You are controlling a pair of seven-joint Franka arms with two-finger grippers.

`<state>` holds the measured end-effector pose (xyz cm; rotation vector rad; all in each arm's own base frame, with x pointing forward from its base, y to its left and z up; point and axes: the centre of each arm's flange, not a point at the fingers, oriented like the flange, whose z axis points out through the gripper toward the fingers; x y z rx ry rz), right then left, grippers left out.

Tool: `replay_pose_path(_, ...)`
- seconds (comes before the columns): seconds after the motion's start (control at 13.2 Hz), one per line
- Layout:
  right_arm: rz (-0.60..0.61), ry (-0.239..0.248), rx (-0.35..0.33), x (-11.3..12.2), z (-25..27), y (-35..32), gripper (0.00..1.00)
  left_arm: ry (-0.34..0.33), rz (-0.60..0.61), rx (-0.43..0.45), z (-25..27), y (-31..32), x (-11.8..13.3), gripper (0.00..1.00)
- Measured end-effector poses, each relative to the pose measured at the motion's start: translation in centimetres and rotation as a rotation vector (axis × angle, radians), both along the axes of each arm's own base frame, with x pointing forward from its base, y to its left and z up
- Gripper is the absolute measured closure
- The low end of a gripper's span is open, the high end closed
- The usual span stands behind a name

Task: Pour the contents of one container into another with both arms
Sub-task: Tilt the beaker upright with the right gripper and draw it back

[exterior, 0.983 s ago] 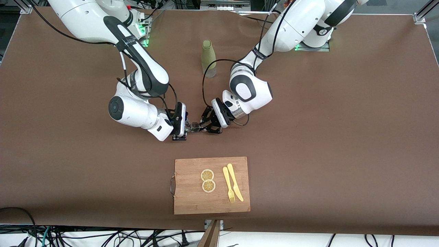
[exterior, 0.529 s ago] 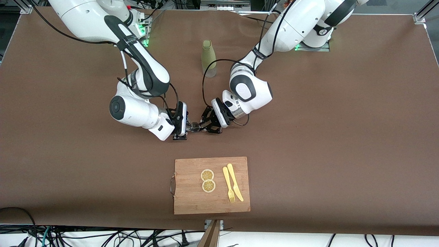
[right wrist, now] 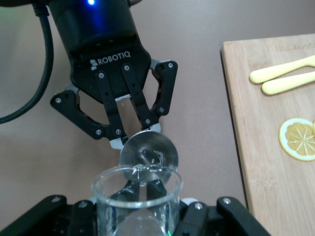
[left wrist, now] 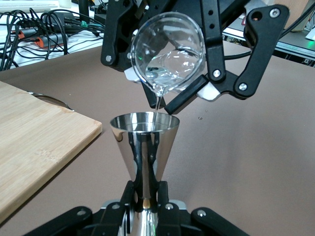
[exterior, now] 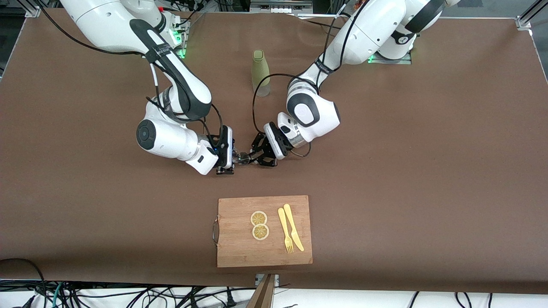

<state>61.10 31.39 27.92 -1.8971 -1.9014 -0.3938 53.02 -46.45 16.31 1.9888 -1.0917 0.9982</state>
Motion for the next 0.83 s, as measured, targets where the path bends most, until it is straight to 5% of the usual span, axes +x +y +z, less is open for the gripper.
replay_pose_path(0.83, -0.085, 0.019, 0.357, 1.6, -0.3, -3.5, 0.87, -0.033, 0.046, -0.011, 1.3, 4.9, 2.9, 0.79)
